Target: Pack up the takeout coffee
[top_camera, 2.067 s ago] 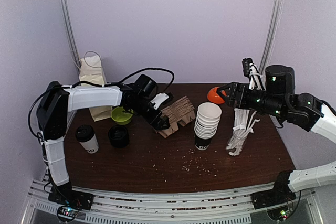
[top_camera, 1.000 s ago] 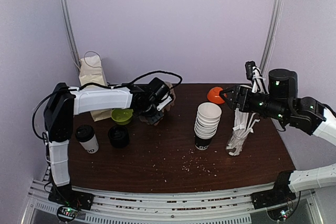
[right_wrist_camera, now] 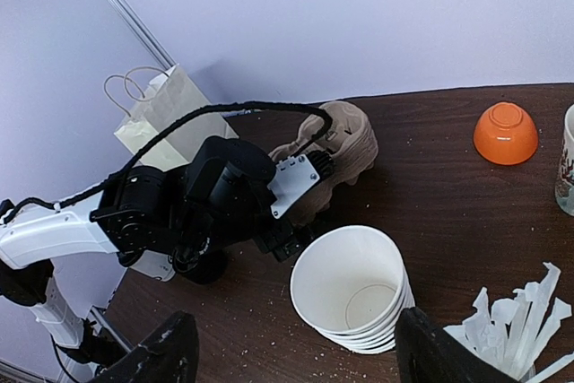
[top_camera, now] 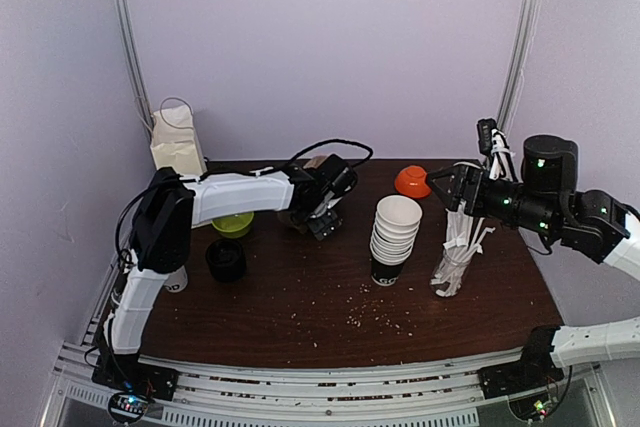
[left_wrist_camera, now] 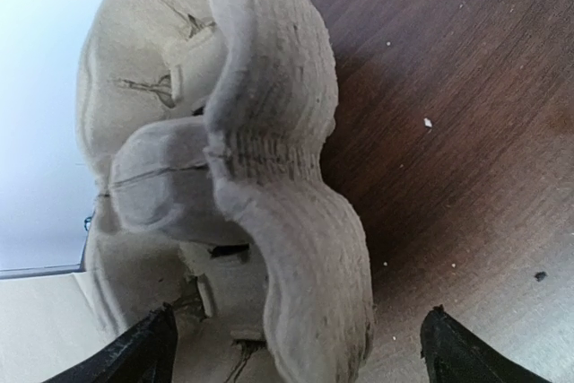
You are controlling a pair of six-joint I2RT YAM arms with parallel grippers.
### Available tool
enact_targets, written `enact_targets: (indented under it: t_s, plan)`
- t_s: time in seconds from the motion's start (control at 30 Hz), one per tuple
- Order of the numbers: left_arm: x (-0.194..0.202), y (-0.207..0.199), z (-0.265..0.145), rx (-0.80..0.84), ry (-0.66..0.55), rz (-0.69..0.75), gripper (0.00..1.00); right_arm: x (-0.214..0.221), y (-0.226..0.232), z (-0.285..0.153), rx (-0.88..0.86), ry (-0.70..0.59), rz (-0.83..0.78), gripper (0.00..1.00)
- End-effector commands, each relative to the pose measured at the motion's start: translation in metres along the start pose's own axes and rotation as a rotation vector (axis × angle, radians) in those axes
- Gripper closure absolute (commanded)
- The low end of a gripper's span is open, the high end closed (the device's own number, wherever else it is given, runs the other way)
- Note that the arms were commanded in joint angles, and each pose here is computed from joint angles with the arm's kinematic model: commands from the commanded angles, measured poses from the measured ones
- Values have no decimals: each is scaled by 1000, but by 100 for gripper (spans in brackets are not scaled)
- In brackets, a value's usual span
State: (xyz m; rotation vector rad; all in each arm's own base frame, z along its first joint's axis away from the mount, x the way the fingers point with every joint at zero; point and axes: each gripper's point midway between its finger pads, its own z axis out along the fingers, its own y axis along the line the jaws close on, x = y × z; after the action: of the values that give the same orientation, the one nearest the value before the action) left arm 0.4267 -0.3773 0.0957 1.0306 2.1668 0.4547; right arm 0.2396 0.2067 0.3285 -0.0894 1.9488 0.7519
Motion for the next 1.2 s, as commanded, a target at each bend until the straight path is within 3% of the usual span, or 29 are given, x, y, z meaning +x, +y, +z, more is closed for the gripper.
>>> enact_targets:
  t_s: [0.0,0.3,0.57,0.83,1.0,1.17]
  plan:
    - [-36,34,-59,41,-115,-111,2,-2,4,0,-14,13,-4,23]
    - [-41,82,-152,160,-271,-307,2,-12,34,10,-101,51,-12,24]
    - [-4,130,-208,184,-440,-560,1,-2,101,23,-106,84,-152,26]
    - [55,181,-180,266,-454,-841,4,49,155,90,-177,203,-145,32]
    - [71,184,-182,254,-447,-840,4,116,177,96,-155,311,-362,33]
    - [87,190,-187,195,-439,-852,4,173,144,113,-3,396,-534,33]
